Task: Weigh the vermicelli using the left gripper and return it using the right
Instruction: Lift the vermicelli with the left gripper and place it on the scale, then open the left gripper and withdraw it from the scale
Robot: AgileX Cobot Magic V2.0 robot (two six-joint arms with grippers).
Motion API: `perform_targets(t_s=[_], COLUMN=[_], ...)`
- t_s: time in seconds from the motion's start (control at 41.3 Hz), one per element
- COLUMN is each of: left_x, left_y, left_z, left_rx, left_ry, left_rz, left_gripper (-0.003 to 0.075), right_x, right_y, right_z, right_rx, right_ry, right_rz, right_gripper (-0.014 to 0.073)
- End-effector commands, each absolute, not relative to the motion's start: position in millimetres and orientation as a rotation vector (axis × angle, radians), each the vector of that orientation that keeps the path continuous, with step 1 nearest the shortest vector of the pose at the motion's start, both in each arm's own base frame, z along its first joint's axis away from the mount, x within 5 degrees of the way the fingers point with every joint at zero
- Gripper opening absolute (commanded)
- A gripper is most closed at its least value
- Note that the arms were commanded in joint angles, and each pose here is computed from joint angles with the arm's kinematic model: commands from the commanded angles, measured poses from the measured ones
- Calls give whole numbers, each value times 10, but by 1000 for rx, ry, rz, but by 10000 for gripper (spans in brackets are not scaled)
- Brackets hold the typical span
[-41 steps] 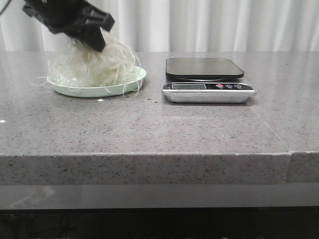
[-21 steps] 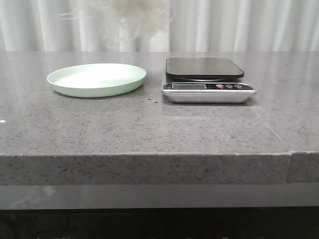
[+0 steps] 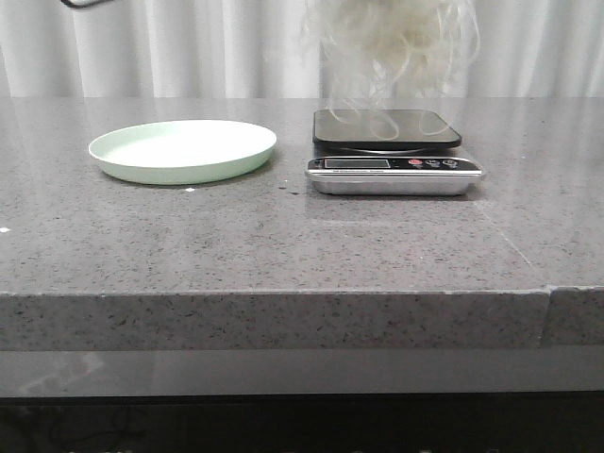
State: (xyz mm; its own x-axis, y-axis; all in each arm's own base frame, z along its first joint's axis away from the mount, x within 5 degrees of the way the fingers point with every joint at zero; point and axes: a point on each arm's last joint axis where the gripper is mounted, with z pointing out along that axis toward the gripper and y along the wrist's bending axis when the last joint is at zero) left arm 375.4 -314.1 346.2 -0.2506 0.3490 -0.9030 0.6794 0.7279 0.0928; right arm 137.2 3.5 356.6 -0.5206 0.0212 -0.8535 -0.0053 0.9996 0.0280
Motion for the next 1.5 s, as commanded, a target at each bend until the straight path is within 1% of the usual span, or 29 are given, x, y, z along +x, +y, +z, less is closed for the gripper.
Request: perform_targets(t_s=[0.0, 0.073, 0.145, 0.194, 0.218, 0.266, 0.339, 0.363, 0.46, 0.533, 0.703, 0.799, 0.896, 1.139, 1.478], left_x=[3716, 3757, 3762, 3762, 3762, 3757, 3727, 3713, 3628, 3523, 3180, 2978, 2763, 2245, 1506], left_y=[-3138, -3161, -3166, -3166, -3166, -3162, -3138, -3126, -3056, -2970, -2689, -2520, -2341, -1906, -1285], left_z=[3809, 3702, 3665, 3653, 3653, 3657, 3718, 3742, 3890, 4064, 4506, 4697, 4772, 4711, 4411], left_rx=[734, 746, 754, 758, 758, 760, 759, 760, 762, 760, 761, 753, 748, 743, 732], left_ry=[1715, 1746, 1765, 1773, 1773, 1777, 1773, 1775, 1776, 1773, 1775, 1753, 1748, 1741, 1725], left_rz=[-428, -420, -416, -414, -414, -414, -415, -414, -415, -417, -424, -429, -433, -434, -440], left_gripper=[142, 156, 199, 270, 291, 374, 438, 444, 439, 439, 439, 439, 439, 439, 439], right_x=[1402, 1402, 1402, 1402, 1402, 1402, 1402, 1402, 1402, 1402, 1402, 1402, 1402, 1402, 1402], right_y=[21, 21, 21, 21, 21, 21, 21, 21, 21, 21, 21, 21, 21, 21, 21], right_z=[3710, 3710, 3710, 3710, 3710, 3710, 3710, 3710, 3710, 3710, 3710, 3710, 3710, 3710, 3710], right_rx=[0, 0, 0, 0, 0, 0, 0, 0, 0, 0, 0, 0, 0, 0, 0], right_ry=[2034, 2034, 2034, 2034, 2034, 2034, 2034, 2034, 2034, 2034, 2034, 2034, 2034, 2034, 2034], right_rz=[12, 12, 12, 12, 12, 12, 12, 12, 12, 12, 12, 12, 12, 12, 12], right_gripper=[524, 524, 524, 524, 524, 524, 524, 524, 524, 524, 524, 524, 524, 524, 524])
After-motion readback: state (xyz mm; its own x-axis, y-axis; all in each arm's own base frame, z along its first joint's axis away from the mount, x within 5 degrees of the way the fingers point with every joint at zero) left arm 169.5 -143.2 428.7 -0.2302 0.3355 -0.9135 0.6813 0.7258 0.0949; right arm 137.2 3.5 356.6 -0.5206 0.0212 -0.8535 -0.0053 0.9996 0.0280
